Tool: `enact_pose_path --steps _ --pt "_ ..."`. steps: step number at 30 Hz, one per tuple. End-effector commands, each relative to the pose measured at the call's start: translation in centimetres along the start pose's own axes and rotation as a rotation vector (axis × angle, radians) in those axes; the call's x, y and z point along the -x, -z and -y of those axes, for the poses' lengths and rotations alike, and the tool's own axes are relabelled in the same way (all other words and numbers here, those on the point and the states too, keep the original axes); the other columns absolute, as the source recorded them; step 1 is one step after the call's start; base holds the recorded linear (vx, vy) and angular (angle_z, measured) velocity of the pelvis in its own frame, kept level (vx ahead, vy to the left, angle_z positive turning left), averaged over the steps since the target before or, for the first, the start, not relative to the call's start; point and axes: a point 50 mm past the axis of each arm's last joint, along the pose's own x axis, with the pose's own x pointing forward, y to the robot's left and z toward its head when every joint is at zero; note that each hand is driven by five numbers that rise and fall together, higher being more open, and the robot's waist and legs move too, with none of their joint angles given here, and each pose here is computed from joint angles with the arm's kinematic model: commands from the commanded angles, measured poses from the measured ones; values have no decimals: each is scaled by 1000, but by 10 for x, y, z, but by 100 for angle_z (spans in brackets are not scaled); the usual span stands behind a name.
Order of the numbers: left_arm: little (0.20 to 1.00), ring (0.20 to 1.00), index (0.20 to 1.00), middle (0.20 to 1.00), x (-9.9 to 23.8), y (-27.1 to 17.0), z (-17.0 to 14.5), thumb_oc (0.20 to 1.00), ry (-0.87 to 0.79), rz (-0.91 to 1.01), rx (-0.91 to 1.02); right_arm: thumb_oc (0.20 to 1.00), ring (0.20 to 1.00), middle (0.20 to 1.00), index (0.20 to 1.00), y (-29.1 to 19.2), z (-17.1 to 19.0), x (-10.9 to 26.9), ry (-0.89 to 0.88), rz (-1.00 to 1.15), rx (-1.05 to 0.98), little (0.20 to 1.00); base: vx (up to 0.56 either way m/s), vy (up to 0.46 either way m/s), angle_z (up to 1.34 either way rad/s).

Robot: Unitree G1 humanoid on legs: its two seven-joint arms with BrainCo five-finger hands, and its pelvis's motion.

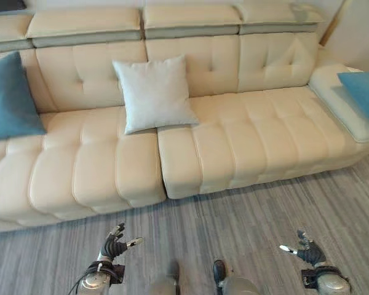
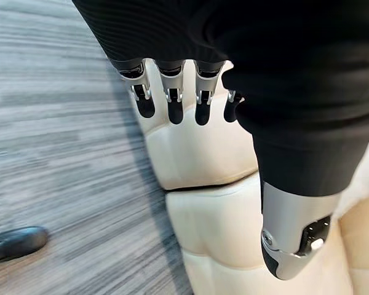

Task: Pick up all the scattered cushions and arrange them neatly on the sofa.

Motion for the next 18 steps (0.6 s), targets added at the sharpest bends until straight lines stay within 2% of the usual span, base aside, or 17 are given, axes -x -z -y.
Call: enact_pose_path --steps 1,12,18 --pt "1000 1000 1000 1000 -1 -7 -8 1000 6 41 -34 1000 1000 1000 1000 -18 1 -5 7 77 -25 1000 41 67 -32" --pt "1000 1000 1000 1000 3 -6 -17 1000 -1 37 -74 1000 1000 1000 1000 -40 -13 -11 -45 143 -9 1000 17 62 -46" --pt "1000 1000 1000 1000 1 -27 -22 1000 -25 113 -51 1000 1000 1000 1000 -61 -23 -16 -56 204 6 1000 107 4 -134"
